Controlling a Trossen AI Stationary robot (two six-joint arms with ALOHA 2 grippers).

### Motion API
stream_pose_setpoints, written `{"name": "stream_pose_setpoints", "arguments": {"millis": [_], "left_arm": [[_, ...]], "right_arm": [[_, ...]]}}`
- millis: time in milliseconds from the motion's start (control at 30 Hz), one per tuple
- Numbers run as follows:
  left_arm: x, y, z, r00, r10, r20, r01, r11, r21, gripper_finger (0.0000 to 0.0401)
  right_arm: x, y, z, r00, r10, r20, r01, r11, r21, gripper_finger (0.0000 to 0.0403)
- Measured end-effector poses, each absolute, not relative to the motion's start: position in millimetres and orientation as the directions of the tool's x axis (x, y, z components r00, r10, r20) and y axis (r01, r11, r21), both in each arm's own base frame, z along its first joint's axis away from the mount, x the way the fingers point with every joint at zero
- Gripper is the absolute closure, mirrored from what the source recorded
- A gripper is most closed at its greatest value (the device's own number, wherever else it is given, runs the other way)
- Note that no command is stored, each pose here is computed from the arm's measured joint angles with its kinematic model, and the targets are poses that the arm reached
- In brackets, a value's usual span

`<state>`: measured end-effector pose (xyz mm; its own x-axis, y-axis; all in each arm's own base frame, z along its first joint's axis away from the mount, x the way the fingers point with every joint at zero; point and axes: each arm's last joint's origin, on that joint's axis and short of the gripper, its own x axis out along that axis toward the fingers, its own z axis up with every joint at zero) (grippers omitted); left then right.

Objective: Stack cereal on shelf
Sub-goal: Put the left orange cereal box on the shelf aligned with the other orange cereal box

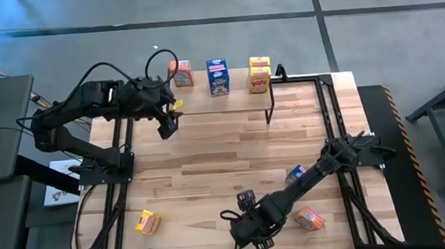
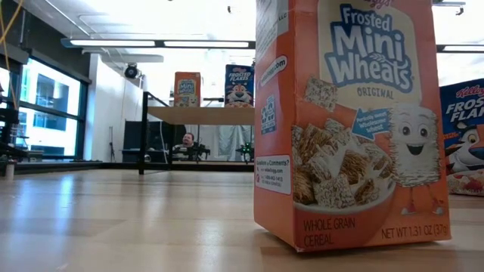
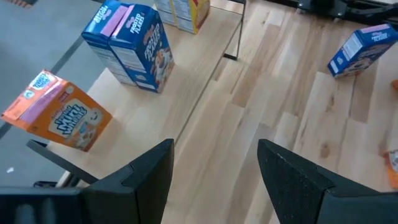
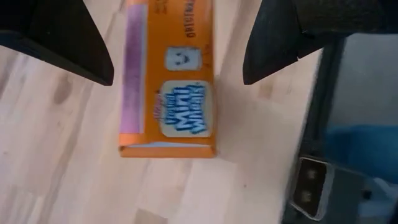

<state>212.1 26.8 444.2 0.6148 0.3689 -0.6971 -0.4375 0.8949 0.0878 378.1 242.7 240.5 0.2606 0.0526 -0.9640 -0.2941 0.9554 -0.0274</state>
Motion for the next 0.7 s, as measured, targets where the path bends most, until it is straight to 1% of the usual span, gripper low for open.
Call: {"name": "stream_pose_setpoints", "arguments": {"millis": [167,567,700], "left_arm": [[211.6,30.3,444.2,0.609,0.378,-0.697,-0.452,0.888,0.087,0.0178],[211.7,30.0,444.1,0.612,0.367,-0.700,-0.446,0.891,0.077,0.0178],[211.6,29.6,443.8,0.615,0.352,-0.705,-0.440,0.896,0.063,0.0169]], "right_arm": [[377.5,240.9,240.2,0.266,0.016,-0.964,-0.279,0.958,-0.061,0.0059],[375.4,239.9,239.9,0.242,0.011,-0.970,-0.297,0.953,-0.063,0.0121],[376.0,238.8,239.8,0.240,0.012,-0.971,-0.319,0.945,-0.068,0.0142]]}}
